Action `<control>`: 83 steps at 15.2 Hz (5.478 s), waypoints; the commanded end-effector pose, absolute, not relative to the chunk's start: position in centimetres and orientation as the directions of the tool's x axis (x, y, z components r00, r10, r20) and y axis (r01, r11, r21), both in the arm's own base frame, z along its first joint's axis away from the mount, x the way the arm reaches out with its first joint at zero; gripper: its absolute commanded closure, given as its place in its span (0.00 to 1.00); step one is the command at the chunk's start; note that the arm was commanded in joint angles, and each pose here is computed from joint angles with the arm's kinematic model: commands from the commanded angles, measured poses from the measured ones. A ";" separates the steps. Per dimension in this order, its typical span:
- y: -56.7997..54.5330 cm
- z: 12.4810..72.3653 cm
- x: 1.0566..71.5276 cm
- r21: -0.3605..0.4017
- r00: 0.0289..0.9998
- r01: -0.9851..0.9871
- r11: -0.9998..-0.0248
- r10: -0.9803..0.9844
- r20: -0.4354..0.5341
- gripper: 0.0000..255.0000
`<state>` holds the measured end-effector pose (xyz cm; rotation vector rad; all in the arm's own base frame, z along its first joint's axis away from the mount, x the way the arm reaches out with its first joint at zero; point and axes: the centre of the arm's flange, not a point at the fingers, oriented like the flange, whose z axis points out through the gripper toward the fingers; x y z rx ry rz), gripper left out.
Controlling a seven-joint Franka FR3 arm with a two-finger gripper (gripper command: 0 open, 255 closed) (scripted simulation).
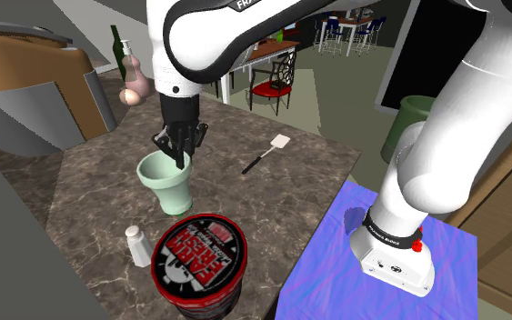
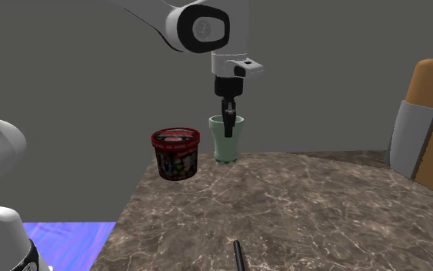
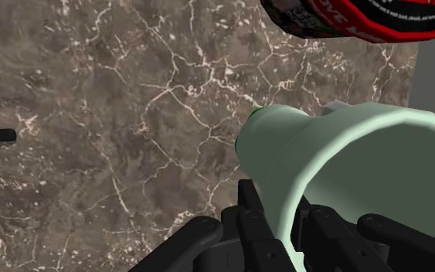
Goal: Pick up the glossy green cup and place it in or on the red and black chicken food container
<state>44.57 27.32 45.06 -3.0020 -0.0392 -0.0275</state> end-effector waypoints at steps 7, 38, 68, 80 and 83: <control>27.3 49.3 44.6 -0.139 0.999 0.027 -0.990 0.025 0.020 1.00; 32.6 63.2 30.2 -0.139 0.999 0.027 -0.990 0.025 0.020 1.00; 33.7 52.3 27.0 -0.139 0.999 0.027 -0.990 0.025 0.020 1.00; 33.2 56.2 26.9 -0.139 0.999 0.027 -0.990 0.025 0.020 0.00; 33.0 57.2 26.9 -0.139 0.999 0.027 -0.990 0.025 0.020 0.00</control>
